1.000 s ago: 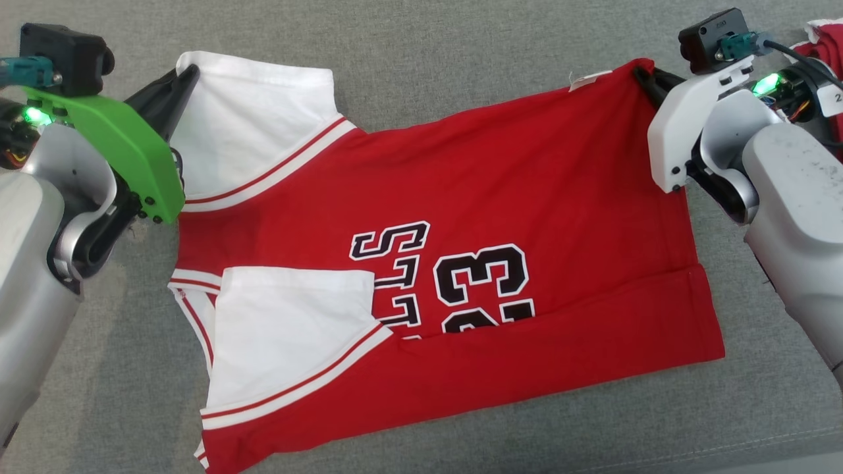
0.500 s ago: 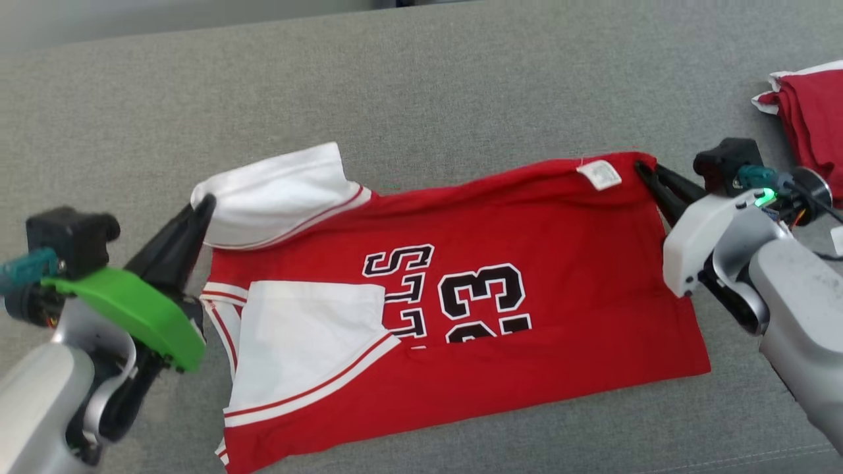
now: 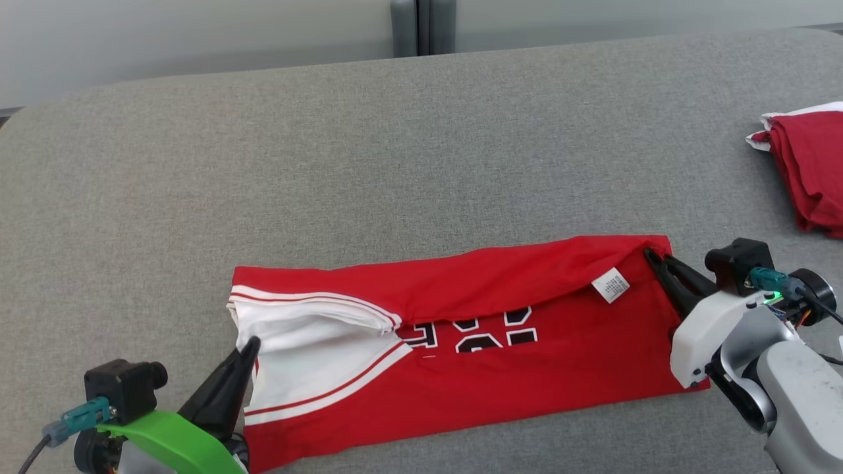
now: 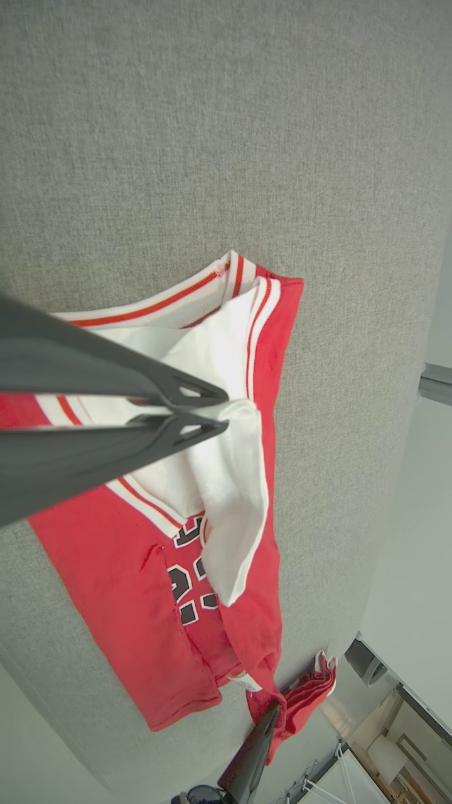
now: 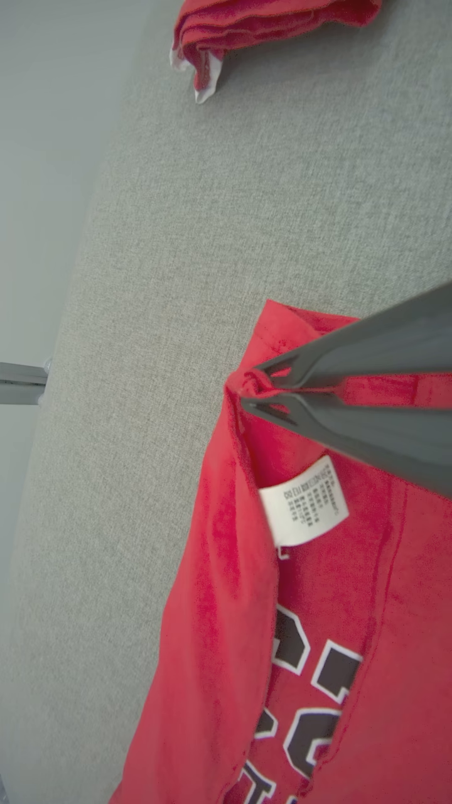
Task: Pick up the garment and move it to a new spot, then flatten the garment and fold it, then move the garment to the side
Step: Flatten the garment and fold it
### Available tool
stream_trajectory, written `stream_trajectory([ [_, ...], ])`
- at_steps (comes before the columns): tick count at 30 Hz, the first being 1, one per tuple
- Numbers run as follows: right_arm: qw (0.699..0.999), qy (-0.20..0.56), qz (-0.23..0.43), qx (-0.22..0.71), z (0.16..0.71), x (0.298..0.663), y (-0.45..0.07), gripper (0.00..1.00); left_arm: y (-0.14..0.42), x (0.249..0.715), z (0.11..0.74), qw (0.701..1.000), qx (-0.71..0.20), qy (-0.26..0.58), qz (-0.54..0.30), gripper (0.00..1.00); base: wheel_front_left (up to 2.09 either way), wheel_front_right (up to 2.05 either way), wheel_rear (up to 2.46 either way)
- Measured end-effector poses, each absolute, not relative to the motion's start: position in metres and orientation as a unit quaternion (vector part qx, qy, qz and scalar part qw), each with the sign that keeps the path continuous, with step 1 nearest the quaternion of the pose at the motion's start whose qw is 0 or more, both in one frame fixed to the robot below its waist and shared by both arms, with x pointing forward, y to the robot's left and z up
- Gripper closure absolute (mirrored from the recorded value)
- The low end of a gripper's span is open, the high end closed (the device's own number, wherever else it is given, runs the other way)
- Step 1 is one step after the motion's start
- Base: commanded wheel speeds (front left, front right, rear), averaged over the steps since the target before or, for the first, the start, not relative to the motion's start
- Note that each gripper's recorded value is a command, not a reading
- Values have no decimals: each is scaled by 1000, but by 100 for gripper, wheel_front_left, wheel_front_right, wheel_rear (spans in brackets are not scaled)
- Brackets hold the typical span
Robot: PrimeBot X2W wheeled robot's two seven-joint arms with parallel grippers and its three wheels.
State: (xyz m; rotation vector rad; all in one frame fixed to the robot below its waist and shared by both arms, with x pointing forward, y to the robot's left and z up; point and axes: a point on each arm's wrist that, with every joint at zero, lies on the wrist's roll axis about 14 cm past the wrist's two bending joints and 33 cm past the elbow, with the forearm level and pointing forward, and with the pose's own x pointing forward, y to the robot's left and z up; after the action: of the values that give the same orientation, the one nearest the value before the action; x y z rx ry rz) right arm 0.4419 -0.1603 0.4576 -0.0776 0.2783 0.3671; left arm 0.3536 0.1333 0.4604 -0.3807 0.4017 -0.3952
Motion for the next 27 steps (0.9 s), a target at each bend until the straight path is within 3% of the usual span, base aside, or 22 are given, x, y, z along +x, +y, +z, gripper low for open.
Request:
stream_trajectory([
  [3, 974, 135, 177, -37, 458, 435, -160, 100, 134, 349, 454, 940, -197, 204, -188, 100, 0, 0, 0],
  [4, 974, 135, 177, -37, 458, 432, -159, 93, 134, 347, 451, 939, -201, 209, -185, 100, 0, 0, 0],
  [6, 975, 134, 171, -36, 457, 427, -160, 62, 132, 341, 445, 935, -207, 219, -187, 99, 0, 0, 0],
  [7, 976, 132, 168, -35, 457, 425, -160, 17, 131, 338, 443, 933, -211, 222, -187, 64, 0, 0, 0],
  [8, 977, 130, 164, -35, 457, 423, -161, 0, 129, 336, 441, 932, -216, 224, -187, 24, 0, 0, 0],
  [9, 979, 125, 156, -31, 458, 420, -164, 0, 128, 334, 440, 931, -223, 223, -185, 0, 0, 0, 0],
  [19, 990, 120, 71, 13, 449, 387, -196, 0, 143, 333, 451, 942, -248, 176, -141, 0, 0, 0, 0],
  [27, 995, 91, 45, 25, 465, 389, -200, 0, 155, 350, 476, 960, -238, 106, -101, 0, 0, 0, 0],
])
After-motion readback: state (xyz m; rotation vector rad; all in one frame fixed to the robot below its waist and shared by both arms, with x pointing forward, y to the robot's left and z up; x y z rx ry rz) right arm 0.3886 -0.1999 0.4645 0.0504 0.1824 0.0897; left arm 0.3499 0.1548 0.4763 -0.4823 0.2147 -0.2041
